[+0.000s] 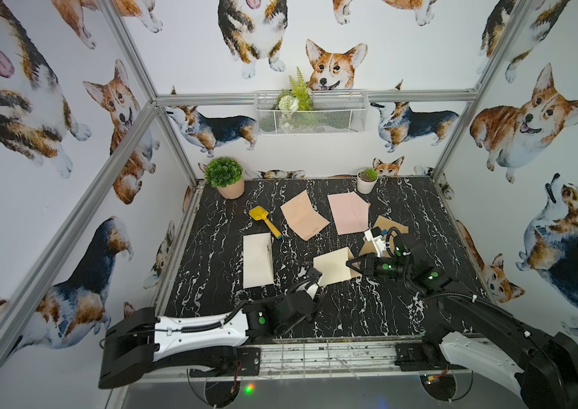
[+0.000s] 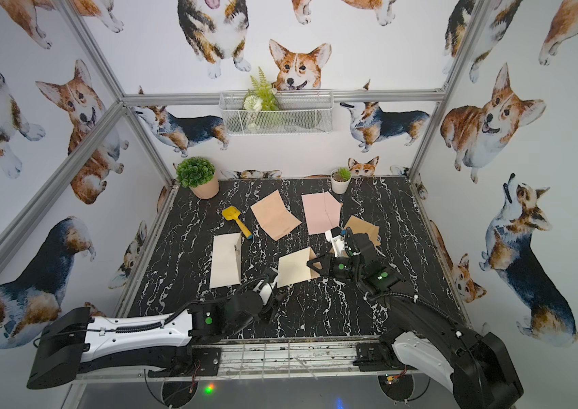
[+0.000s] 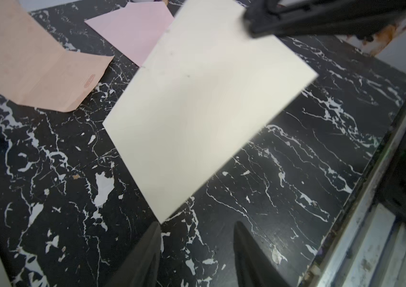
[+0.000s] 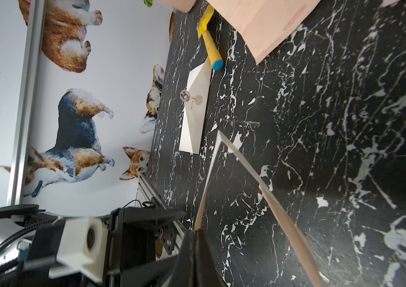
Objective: Take the letter paper out of the envelope
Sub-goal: Unfold the letter paper.
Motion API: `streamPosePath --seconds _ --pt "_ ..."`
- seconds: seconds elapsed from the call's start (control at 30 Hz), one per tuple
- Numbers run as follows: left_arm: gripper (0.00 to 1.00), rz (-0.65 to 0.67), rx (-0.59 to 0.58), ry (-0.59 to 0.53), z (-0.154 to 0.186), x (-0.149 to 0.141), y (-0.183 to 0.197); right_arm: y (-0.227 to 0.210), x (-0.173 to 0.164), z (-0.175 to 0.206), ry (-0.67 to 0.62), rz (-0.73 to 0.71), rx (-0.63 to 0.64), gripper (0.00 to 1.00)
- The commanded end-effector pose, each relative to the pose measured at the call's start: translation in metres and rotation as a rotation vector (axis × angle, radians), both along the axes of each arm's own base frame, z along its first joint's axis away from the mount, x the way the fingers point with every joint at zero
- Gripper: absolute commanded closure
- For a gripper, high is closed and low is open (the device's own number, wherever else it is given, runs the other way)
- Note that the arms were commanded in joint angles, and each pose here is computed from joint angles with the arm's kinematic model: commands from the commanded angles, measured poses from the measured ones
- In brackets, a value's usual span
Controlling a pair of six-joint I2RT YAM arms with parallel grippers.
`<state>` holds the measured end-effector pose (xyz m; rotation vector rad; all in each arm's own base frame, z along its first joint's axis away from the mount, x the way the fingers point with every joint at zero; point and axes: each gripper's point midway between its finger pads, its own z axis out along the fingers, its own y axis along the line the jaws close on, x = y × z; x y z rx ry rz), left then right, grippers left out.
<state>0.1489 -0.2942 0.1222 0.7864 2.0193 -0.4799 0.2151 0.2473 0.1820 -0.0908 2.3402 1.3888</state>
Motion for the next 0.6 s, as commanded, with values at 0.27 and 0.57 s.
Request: streamPosePath --seconds 0.27,0.57 --pt "0.3 0.147 0.244 -0.28 0.018 0.015 0.006 -0.004 -0.002 -0.002 0.005 0.013 -0.053 1.0" --pt "0.2 0.128 0.239 -0.321 0.025 0.018 -0.011 0.008 -0.02 -0.014 0.026 0.054 -0.037 1.0"
